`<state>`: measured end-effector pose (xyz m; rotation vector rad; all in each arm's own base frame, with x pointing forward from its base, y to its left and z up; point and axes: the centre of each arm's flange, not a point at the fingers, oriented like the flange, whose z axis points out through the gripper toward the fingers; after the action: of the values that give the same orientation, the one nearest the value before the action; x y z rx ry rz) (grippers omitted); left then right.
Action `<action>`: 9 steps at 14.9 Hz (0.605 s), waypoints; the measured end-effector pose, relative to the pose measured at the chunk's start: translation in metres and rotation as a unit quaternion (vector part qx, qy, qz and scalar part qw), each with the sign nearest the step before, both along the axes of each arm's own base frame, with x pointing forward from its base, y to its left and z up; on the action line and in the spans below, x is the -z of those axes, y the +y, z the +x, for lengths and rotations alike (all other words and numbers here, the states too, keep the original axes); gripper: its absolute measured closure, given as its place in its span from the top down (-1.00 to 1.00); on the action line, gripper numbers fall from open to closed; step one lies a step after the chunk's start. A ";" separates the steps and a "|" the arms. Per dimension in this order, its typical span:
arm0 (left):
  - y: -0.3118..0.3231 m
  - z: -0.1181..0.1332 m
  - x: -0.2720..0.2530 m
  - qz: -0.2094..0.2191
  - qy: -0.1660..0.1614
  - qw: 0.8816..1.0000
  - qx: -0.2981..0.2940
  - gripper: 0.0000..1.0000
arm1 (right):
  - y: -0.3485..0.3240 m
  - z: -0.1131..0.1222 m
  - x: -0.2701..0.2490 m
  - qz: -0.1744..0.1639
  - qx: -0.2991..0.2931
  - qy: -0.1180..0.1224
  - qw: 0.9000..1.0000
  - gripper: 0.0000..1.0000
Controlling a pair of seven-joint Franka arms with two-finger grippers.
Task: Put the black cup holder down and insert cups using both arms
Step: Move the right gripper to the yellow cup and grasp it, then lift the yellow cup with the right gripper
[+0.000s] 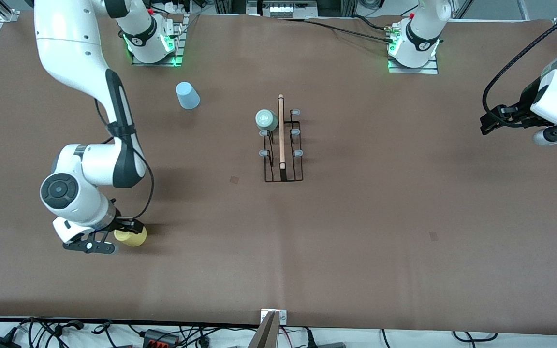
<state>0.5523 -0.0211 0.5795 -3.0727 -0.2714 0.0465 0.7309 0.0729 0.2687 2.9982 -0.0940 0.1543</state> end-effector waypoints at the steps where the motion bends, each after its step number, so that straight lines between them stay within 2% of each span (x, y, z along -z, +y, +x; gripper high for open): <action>1: 0.000 0.000 0.000 0.000 0.000 1.000 0.000 1.00 | -0.001 0.000 0.001 -0.001 -0.004 0.001 1.000 1.00; 7: 0.000 0.000 0.000 0.000 0.000 1.000 0.000 1.00 | -0.002 0.002 0.010 -0.004 -0.038 0.001 0.999 1.00; 9: 0.000 0.000 0.000 0.000 0.000 1.000 0.000 1.00 | -0.004 0.002 0.019 0.007 -0.048 0.005 0.999 1.00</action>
<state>0.5523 -0.0211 0.5795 -3.0727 -0.2714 0.0465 0.7326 0.0686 0.2497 3.0189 0.0517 0.1489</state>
